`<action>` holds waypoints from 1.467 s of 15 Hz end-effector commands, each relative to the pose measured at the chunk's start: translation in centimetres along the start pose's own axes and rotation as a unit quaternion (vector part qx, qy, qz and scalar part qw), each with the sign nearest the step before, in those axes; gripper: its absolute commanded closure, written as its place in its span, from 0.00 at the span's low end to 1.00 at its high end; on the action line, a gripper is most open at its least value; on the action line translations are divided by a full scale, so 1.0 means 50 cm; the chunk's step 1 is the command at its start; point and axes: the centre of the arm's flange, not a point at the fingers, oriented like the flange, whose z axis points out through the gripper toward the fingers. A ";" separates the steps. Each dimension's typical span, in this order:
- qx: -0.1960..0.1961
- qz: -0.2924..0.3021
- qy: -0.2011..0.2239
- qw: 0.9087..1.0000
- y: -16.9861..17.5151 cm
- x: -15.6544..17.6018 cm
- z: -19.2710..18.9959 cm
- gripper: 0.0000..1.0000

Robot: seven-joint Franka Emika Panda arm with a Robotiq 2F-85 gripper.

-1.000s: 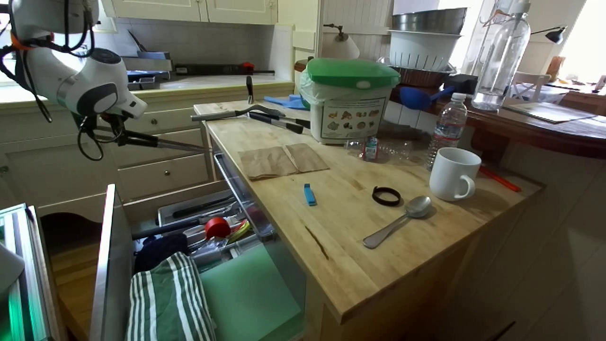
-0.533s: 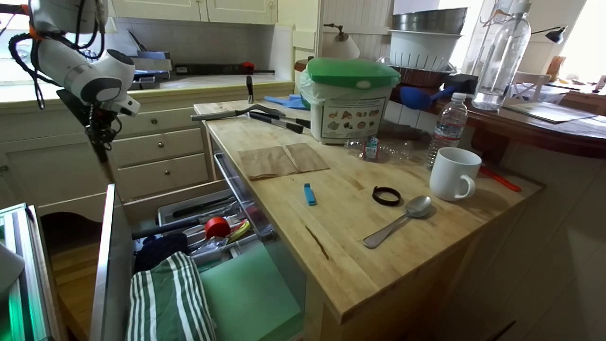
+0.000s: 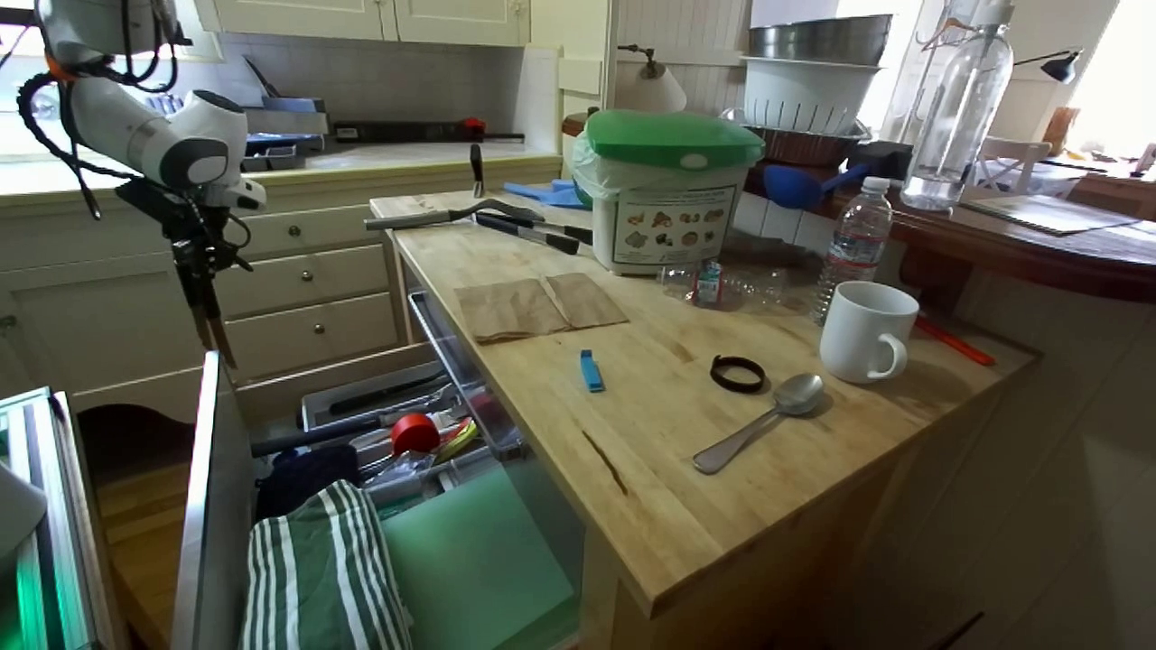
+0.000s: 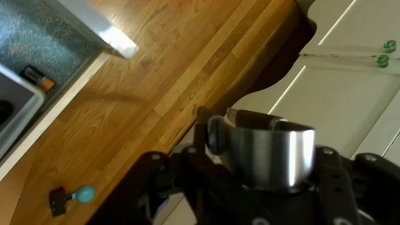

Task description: Pick up the kitchen tool from the drawer and put it on the counter

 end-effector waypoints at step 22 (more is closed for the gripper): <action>-0.035 -0.149 0.562 0.813 0.122 -0.188 -0.147 0.61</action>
